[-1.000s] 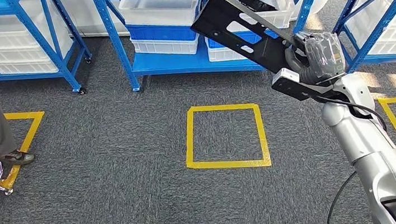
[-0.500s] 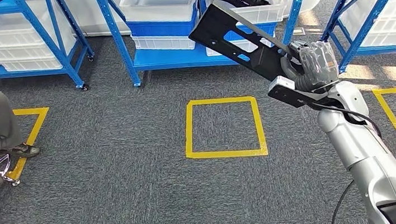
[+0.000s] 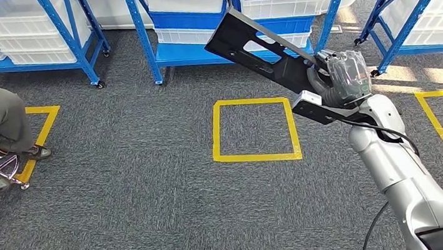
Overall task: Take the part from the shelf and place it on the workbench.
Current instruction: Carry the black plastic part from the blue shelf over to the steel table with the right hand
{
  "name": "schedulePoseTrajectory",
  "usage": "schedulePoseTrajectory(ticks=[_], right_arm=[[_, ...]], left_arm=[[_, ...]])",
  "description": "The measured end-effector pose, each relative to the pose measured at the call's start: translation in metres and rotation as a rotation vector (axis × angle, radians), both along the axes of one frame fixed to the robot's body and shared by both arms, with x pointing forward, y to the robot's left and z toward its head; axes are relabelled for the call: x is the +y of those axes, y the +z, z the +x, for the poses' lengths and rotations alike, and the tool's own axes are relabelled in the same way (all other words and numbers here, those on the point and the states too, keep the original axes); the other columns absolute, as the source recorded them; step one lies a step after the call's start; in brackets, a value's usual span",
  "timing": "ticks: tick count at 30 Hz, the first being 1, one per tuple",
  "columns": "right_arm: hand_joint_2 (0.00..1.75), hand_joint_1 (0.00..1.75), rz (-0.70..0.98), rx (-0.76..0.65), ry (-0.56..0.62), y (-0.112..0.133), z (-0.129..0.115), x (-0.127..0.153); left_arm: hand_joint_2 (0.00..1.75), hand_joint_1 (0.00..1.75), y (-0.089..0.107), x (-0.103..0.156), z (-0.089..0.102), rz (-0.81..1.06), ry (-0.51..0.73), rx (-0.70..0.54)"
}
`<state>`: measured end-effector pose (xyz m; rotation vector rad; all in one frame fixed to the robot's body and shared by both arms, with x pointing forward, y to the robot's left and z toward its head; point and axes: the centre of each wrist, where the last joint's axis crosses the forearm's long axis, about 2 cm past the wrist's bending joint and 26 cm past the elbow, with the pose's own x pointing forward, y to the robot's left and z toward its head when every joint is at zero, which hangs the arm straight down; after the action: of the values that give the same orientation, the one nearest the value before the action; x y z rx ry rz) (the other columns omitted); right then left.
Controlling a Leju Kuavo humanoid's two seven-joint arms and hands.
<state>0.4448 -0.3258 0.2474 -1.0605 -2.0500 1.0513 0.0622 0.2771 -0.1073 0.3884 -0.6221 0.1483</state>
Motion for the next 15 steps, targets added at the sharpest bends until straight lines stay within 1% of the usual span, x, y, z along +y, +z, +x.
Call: schedulePoseTrajectory(ticks=[9,15], right_arm=[[1.75,1.75,0.001,-0.008,0.037,0.013,0.007,0.020],[1.75,1.75,0.006,0.008,0.046,0.010,0.008,0.027]], left_arm=[[1.75,0.00,0.000,0.002,0.001,-0.003,-0.006,-0.006],[1.75,0.00,0.000,0.001,0.004,-0.011,-0.021,-0.013]])
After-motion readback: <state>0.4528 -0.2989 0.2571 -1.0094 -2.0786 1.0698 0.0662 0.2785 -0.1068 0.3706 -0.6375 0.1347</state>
